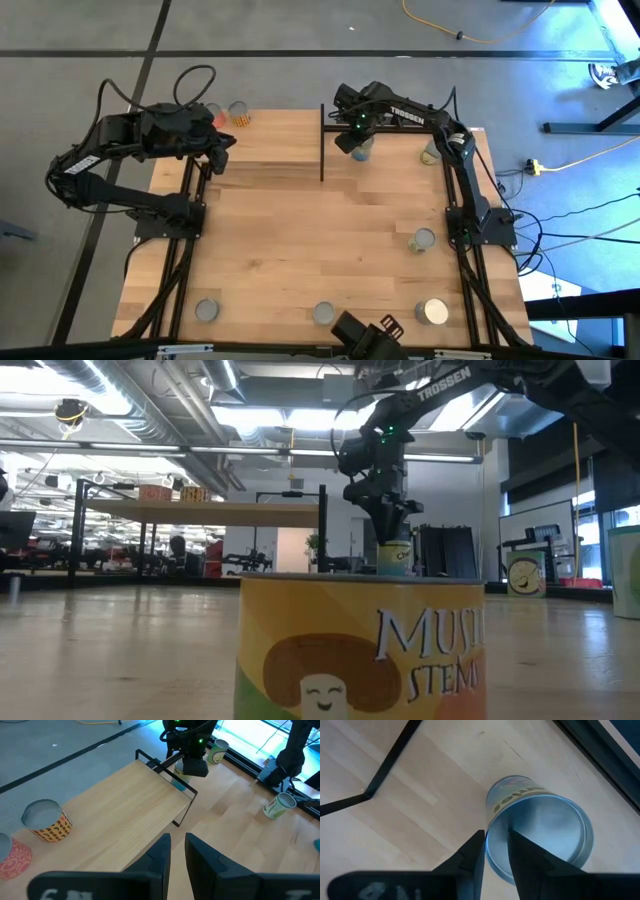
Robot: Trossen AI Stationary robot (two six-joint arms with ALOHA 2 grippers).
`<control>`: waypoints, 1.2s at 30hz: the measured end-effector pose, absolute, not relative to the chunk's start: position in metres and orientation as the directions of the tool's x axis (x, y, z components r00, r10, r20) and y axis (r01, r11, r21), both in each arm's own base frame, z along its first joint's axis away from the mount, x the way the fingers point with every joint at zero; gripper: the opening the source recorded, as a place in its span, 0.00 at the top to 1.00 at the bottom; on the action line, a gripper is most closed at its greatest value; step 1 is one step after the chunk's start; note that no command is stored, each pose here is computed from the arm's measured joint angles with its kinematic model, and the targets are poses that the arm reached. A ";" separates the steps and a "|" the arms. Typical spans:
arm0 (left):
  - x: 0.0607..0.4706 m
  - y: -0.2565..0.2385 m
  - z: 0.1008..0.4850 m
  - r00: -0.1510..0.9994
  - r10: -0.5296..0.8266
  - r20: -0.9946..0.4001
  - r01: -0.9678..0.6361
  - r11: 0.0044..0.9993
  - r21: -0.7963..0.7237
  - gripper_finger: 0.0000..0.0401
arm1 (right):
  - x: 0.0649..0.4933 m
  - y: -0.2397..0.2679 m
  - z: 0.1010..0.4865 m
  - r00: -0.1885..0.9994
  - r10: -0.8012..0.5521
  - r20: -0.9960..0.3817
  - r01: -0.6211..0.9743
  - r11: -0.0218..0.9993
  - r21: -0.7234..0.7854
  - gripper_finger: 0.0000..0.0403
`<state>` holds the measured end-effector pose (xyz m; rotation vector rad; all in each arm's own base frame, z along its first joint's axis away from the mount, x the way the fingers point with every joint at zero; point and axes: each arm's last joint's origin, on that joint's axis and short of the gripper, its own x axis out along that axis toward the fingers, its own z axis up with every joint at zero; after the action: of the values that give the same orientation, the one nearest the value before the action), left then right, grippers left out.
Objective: Pick and place cans onto a shelf
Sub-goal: Put the top canned cherries on the shelf
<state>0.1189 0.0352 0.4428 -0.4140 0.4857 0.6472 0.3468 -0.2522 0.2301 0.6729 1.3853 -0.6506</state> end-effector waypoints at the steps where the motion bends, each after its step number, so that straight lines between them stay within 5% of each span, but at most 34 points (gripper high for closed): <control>1: 0.119 0.035 0.443 0.695 0.468 -0.547 -0.655 0.725 -0.213 0.88 | 0.347 -0.252 0.230 0.078 -0.020 -0.997 0.756 0.653 0.046 0.79; 14: 0.119 0.035 0.443 0.695 0.468 -0.547 -0.656 0.724 -0.213 0.88 | 0.347 -0.253 0.230 0.084 -0.025 -0.996 0.753 0.657 0.047 0.98; 36: 0.119 0.035 0.443 0.694 0.468 -0.547 -0.655 0.725 -0.212 0.88 | 0.349 -0.233 0.235 0.023 0.003 -1.000 0.589 0.808 0.016 1.00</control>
<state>0.1189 0.0352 0.4428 -0.4131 0.4865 0.6468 0.3491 -0.2330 0.2350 0.4993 1.4928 -0.4839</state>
